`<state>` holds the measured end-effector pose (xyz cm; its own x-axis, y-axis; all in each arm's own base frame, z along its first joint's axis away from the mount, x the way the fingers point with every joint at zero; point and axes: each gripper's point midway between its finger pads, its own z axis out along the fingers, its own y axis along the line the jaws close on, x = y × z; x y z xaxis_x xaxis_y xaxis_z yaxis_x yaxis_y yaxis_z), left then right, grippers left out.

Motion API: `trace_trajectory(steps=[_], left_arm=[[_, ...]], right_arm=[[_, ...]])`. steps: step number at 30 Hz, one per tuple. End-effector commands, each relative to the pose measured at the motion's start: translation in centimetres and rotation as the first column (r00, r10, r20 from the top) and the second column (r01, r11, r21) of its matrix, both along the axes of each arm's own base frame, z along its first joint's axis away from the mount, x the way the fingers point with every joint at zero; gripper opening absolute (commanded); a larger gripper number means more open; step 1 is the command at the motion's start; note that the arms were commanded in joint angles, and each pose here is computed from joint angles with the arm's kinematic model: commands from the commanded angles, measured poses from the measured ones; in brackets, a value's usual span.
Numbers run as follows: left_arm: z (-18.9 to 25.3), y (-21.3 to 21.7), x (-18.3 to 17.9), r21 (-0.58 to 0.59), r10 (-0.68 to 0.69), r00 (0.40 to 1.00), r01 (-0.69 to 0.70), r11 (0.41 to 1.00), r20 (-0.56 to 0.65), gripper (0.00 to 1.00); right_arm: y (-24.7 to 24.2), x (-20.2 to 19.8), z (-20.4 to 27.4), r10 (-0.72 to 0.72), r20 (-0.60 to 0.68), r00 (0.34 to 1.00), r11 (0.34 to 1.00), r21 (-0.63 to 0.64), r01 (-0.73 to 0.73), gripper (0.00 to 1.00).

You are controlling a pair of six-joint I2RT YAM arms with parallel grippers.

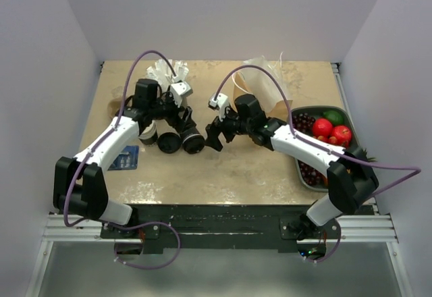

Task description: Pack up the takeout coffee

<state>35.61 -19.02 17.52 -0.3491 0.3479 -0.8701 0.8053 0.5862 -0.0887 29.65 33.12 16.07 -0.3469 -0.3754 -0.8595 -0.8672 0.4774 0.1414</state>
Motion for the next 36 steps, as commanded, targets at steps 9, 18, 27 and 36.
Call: trace_trajectory(steps=[9,18,27,36], left_arm=[[-3.7,-2.0,-4.8,0.289,-0.302,0.947,0.262,0.921,0.105,0.73],[-6.2,-2.0,-4.2,0.348,-0.263,0.963,0.231,0.909,0.049,0.59],[-7.5,-1.7,-3.7,0.402,-0.23,0.971,0.185,0.897,0.067,0.51],[-8.8,-1.5,-4.5,0.415,-0.236,0.971,0.204,0.887,0.028,0.34]], right_arm=[[-3.8,-1.0,12.5,-0.002,0.217,0.976,0.995,0.096,-0.019,0.99],[-5.8,-1.7,13.2,-0.066,0.217,0.974,0.994,0.104,0.044,0.99],[-6.3,-1.1,13.1,-0.089,0.218,0.972,0.992,0.11,0.067,0.99],[-6.4,-1.1,11.9,-0.09,0.205,0.975,0.993,0.094,0.071,0.99]])
